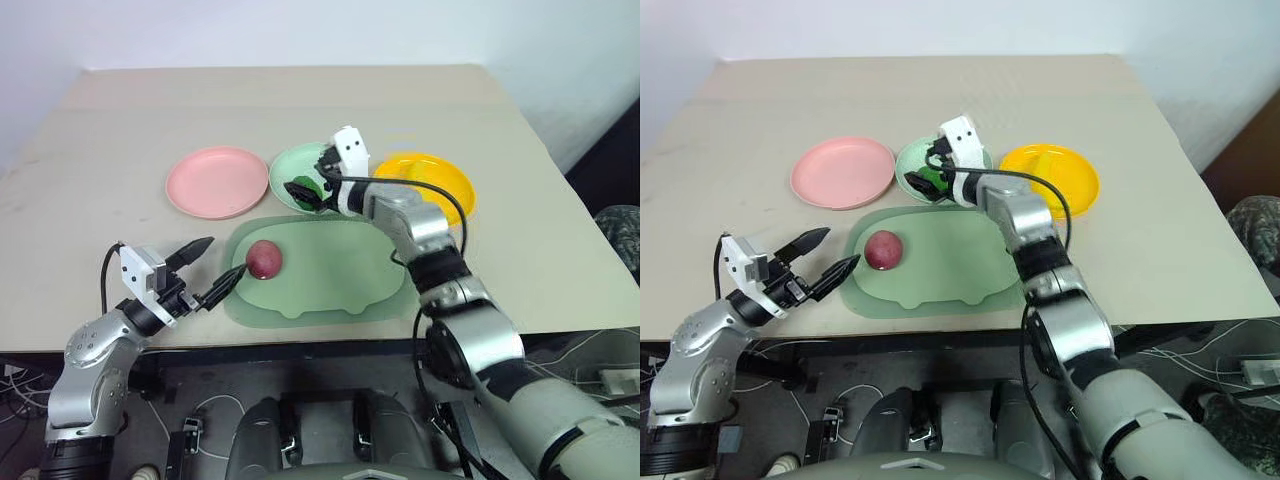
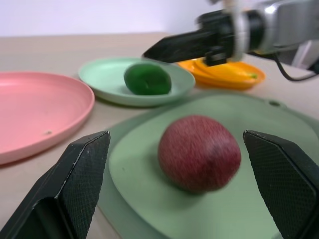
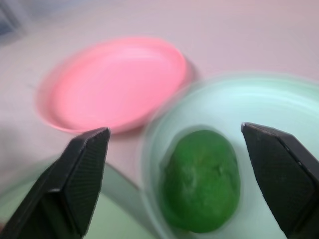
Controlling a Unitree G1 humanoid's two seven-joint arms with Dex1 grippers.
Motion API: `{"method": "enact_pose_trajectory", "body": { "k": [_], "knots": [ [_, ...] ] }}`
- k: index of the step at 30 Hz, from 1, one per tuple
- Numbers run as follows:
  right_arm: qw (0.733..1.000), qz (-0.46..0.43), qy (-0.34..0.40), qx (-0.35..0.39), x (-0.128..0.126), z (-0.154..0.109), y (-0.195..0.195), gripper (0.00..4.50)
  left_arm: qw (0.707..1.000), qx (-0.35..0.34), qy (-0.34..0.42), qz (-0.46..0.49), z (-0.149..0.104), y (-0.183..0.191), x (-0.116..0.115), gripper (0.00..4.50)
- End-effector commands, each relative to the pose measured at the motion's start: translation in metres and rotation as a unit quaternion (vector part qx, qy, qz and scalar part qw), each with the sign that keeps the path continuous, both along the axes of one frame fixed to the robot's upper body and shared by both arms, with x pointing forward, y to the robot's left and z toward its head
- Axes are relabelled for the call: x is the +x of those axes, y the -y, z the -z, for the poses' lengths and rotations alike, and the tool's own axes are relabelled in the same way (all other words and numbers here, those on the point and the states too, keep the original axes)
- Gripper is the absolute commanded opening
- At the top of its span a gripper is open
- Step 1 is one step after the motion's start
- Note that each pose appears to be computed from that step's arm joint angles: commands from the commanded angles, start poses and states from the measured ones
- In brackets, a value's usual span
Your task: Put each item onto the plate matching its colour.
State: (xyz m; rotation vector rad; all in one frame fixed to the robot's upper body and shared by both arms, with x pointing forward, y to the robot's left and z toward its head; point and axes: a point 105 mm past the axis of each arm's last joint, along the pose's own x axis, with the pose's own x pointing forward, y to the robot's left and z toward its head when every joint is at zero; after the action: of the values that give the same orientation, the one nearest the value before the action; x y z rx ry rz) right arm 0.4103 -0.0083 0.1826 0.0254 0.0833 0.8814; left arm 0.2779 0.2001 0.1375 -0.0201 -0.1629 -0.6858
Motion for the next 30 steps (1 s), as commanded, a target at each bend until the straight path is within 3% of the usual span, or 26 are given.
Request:
{"method": "enact_pose_trajectory", "body": {
  "k": [1, 5, 10, 30],
  "knots": [
    [0.997, -0.055, 0.014, 0.053, -0.035, -0.017, 0.002, 4.49, 1.000, 0.002, 0.019, 0.010, -0.008, 0.012, 0.001, 4.50],
    [0.992, -0.099, 0.006, 0.078, -0.071, -0.017, 0.008, 4.49, 1.000, 0.001, 0.011, 0.021, -0.002, 0.021, 0.002, 4.50],
    [0.992, -0.118, 0.017, 0.047, -0.098, -0.008, 0.017, 4.49, 1.000, -0.002, 0.008, 0.023, 0.003, 0.034, 0.009, 4.50],
    [1.000, -0.004, 0.004, 0.009, -0.099, 0.003, 0.083, 4.49, 0.999, 0.019, -0.021, 0.035, 0.021, 0.059, 0.043, 4.50]
  ]
}}
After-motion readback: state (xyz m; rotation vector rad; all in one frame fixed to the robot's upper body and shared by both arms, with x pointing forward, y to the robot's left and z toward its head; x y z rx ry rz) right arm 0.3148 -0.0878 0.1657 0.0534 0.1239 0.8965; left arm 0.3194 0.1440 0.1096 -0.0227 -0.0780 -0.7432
